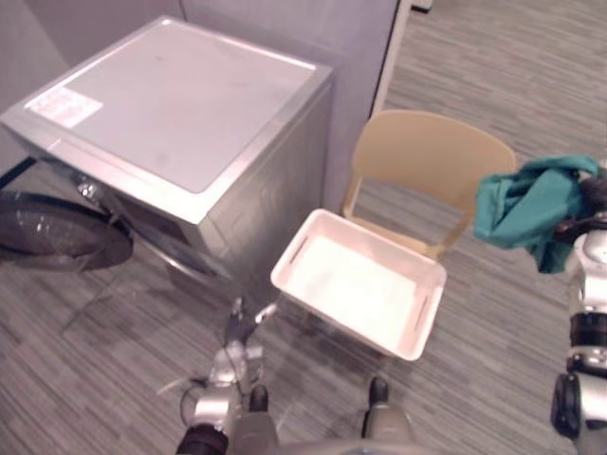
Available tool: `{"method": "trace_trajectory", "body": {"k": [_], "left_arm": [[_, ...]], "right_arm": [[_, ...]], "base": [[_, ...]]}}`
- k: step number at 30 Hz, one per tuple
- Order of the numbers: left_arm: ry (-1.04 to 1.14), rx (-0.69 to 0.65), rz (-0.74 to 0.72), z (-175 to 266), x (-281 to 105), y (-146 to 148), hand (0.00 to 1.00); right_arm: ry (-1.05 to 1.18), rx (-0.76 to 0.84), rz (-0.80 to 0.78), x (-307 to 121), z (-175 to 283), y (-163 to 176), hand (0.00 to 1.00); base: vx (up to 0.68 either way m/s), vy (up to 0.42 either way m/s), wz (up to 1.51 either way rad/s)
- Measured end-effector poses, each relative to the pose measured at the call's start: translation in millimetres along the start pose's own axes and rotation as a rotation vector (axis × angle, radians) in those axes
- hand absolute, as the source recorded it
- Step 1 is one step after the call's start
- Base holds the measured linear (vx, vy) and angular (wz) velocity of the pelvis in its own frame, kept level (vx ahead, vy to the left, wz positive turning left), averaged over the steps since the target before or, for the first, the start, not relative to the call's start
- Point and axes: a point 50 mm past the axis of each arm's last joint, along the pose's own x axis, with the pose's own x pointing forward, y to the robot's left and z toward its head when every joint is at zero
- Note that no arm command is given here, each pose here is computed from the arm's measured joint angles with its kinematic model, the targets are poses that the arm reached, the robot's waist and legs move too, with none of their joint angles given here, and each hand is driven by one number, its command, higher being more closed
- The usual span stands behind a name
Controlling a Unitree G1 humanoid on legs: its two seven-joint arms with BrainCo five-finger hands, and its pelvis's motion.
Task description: Pick up the laundry basket with both hands and put the clothes into the washing machine.
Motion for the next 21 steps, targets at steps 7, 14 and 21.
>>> {"method": "trace_trajectory", "body": {"k": [7, 14, 21], "left_arm": [[-0.257, -0.016, -0.092, 60, 1, -18, 0.00], [-0.411, -0.030, -0.278, 104, 5, -56, 0.00], [-0.511, 0.002, -0.504, 141, 3, -111, 0.00]], "right_arm": [[-0.239, -0.050, 0.137, -19, 40, 16, 1.00], [-0.420, -0.022, 0.397, -47, 73, 58, 1.00], [-0.548, 0.062, 0.570, -78, 97, 88, 1.00]], "base": [[0.01, -0.006, -0.33], [-0.01, 0.003, -0.32], [0.01, 0.002, -0.18]]}}
